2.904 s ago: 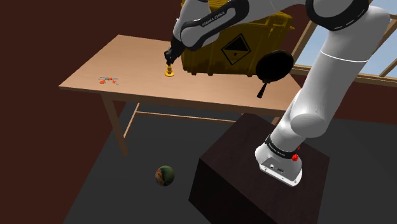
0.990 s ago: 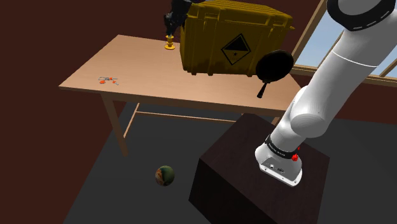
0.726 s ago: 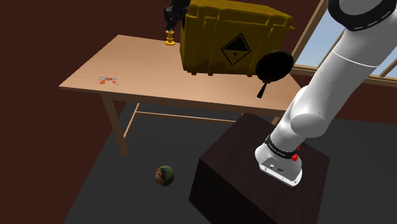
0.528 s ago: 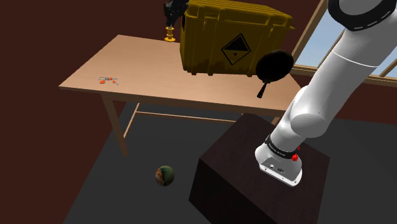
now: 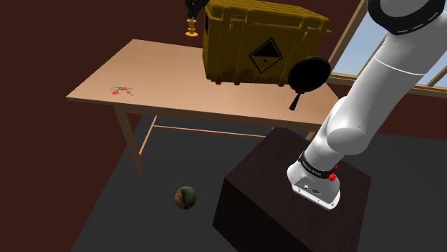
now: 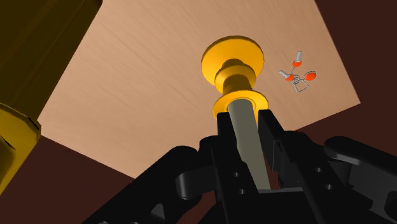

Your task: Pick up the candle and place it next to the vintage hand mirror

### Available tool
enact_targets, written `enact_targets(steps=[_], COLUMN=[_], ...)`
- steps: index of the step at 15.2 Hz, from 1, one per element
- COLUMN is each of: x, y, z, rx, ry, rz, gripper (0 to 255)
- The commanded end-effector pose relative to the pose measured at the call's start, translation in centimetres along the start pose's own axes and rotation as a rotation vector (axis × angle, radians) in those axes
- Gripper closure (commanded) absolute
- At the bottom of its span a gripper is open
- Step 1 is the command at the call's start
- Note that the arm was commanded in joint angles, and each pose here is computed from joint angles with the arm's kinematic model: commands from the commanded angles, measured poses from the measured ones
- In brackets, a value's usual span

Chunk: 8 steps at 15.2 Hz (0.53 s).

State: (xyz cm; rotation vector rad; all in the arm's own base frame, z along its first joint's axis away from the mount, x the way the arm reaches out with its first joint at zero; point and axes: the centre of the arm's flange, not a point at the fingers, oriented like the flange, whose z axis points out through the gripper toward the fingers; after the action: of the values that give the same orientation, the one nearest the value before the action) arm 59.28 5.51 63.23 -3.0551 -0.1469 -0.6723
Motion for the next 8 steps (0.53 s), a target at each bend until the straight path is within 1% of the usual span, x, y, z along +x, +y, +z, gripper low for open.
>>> enact_targets(steps=[1, 8], x=[0.5, 2.0], y=[0.0, 0.0], z=[-1.0, -4.4], rx=[0.000, 0.000], ry=[0.000, 0.000], rz=[0.000, 0.000], gripper=[255, 255])
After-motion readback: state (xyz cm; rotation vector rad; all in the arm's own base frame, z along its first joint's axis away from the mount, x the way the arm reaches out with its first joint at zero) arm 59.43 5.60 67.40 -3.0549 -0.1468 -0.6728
